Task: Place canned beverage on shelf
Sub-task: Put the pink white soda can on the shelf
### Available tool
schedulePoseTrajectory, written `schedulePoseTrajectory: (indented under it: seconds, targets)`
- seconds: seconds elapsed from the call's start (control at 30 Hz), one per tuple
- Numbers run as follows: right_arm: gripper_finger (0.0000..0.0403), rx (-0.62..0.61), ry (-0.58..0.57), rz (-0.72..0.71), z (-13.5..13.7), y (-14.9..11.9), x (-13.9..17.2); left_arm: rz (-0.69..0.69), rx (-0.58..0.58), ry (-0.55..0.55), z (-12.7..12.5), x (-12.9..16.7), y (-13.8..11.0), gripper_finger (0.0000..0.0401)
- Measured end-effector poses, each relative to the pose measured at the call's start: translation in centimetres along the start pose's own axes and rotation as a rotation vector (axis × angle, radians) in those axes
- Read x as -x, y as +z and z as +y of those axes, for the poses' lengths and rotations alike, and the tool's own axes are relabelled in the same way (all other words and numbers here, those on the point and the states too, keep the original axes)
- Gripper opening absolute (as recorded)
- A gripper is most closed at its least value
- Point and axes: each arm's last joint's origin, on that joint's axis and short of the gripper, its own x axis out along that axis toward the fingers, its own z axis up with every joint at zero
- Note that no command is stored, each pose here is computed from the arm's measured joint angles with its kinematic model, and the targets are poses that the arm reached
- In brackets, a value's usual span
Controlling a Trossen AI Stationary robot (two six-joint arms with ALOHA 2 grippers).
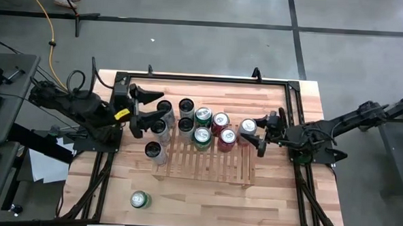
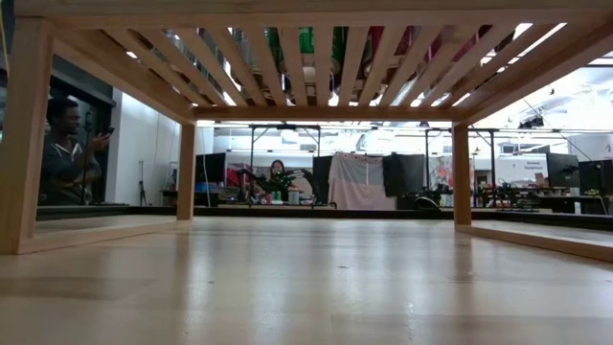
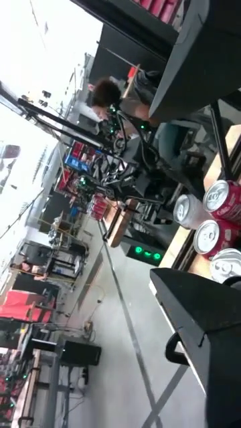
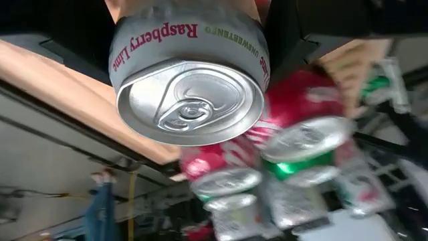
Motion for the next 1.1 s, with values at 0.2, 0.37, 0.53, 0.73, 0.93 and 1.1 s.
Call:
schedulePoseTrajectory:
  seconds: [0.2, 0.37, 0.53, 0.73, 0.93, 1.1]
  targets:
    - [0.028, 0.045, -0.039, -0.008, -0.46, 0.08, -0.59, -0.001, -0.008, -0.001, 0.0, 0.0, 0.02, 0.0364]
    - [0.0304, 0.044, 0.014, 0.012, -0.46, 0.1, -0.72, 0.003, -0.01, -0.008, -0.03, -0.02, -0.02, 0.0364]
    - [0.034, 0.042, 0.038, 0.012, -0.36, 0.19, -0.7, 0.005, -0.019, -0.009, -0.02, -0.01, -0.04, 0.0364]
    - [0.035, 0.017, 0.043, 0.013, -0.34, 0.19, -0.7, 0.006, -0.02, -0.009, -0.03, -0.02, -0.06, 0.0364]
    - [0.0352, 0.08, 0.048, 0.029, -0.38, 0.03, -0.69, 0.006, -0.02, -0.009, -0.03, -0.02, -0.05, 0.0364]
    - [0.0353, 0.155, 0.068, 0.019, -0.4, 0.22, -0.51, 0.001, -0.016, -0.01, -0.04, -0.01, 0.01, 0.0364]
